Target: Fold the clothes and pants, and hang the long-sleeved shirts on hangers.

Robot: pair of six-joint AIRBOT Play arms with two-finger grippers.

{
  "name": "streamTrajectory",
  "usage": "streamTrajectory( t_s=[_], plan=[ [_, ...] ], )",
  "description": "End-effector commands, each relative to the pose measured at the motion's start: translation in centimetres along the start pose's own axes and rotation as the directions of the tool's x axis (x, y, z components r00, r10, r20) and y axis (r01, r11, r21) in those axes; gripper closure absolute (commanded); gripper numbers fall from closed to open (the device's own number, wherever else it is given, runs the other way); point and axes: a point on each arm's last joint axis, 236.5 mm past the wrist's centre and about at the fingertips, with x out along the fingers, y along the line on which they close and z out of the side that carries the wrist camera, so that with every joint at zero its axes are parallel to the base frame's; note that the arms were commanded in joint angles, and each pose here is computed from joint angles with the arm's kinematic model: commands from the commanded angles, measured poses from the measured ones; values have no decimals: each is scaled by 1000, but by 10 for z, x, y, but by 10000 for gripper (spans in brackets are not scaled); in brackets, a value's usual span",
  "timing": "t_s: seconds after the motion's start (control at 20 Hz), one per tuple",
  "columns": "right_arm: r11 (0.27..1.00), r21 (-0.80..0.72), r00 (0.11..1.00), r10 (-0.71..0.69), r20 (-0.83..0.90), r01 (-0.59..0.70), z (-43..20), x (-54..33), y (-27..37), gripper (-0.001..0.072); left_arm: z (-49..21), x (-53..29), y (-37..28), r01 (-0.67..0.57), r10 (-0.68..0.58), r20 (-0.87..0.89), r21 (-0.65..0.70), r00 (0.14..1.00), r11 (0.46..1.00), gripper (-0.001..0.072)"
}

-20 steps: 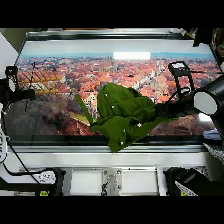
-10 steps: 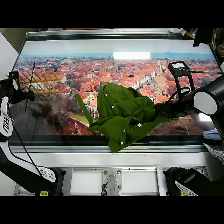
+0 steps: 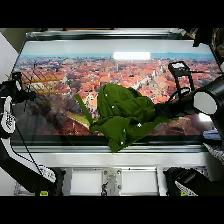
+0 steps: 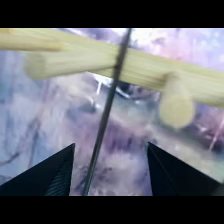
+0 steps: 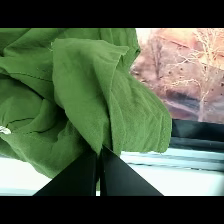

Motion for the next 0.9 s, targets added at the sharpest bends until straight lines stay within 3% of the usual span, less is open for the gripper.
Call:
streamTrajectory(
  t_s=[0.0, 0.05, 0.1, 0.25, 0.3, 0.55, 0.85],
  plan=[
    [1000, -1, 1000, 0, -1, 0, 0, 0, 0, 703, -6, 2, -1, 2, -2, -23, 0, 1000, 1000, 266],
    [1000, -1, 1000, 0, -1, 0, 0, 0, 0, 703, -8, 2, -1, 1, -1, -31, 1, 1000, 1000, 468],
    [1000, -1, 1000, 0, -1, 0, 0, 0, 0, 703, -10, 2, -1, 3, -3, -37, 0, 999, 1000, 529],
    [1000, -1, 1000, 0, -1, 0, 0, 0, 0, 703, -11, 2, -1, 4, -4, -42, -1, 999, 1000, 551],
    [1000, -1, 1000, 0, -1, 0, 0, 0, 0, 703, -12, 2, -1, 3, -3, -46, 0, 999, 1000, 694],
    [1000, -1, 1000, 0, -1, 0, 0, 0, 0, 703, -7, -14, 4, -3, 3, -31, -8, 1000, 1000, 694],
    [1000, -1, 1000, 0, -1, 0, 0, 0, 0, 704, 35, -122, 26, -30, 33, 160, -22, 987, 999, 694]
  ],
)
